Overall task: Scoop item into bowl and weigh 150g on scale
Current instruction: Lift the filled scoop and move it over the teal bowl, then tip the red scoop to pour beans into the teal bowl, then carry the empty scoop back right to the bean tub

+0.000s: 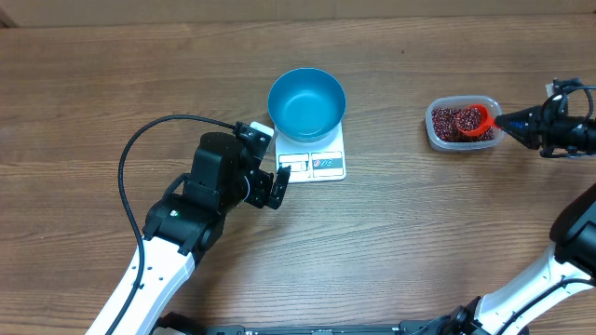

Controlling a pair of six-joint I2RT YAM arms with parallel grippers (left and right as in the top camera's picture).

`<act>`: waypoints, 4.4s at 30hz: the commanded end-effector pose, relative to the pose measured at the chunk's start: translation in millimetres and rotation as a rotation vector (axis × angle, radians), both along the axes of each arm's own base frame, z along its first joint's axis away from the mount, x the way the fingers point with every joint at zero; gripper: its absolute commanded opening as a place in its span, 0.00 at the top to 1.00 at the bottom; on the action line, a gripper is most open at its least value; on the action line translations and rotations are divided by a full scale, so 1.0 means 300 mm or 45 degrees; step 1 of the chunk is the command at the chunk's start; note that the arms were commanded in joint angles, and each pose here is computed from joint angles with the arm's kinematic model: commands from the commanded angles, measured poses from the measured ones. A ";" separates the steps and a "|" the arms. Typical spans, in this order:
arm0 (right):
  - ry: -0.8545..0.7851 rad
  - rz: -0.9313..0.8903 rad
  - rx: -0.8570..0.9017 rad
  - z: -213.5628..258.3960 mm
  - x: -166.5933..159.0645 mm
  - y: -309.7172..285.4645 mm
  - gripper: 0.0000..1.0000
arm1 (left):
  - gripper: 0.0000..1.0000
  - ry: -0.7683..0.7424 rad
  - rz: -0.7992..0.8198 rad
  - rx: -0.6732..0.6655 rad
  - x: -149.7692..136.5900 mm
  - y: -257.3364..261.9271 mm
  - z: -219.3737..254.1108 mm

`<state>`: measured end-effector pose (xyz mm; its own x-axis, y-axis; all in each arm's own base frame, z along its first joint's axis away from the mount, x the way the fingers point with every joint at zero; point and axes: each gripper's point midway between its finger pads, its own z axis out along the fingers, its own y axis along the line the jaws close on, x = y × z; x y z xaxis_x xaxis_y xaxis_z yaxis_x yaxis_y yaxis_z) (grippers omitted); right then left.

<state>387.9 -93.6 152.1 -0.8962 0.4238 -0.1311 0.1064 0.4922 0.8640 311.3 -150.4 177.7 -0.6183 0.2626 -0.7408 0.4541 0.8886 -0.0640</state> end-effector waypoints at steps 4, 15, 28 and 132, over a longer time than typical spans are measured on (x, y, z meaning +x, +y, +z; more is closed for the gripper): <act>-0.225 0.026 0.198 0.113 0.034 0.068 0.96 | 0.00 0.018 0.007 -0.009 -0.002 0.001 -0.012; -0.307 0.133 0.378 0.198 0.080 0.251 0.96 | 0.01 0.018 0.007 -0.009 -0.002 0.001 -0.012; -0.310 0.493 0.394 0.188 0.111 0.651 0.96 | 0.00 0.018 0.007 -0.009 -0.002 0.001 -0.012; 0.098 -0.015 -1.283 -0.150 0.068 0.012 0.96 | 0.01 0.018 0.008 -0.009 -0.002 0.002 -0.012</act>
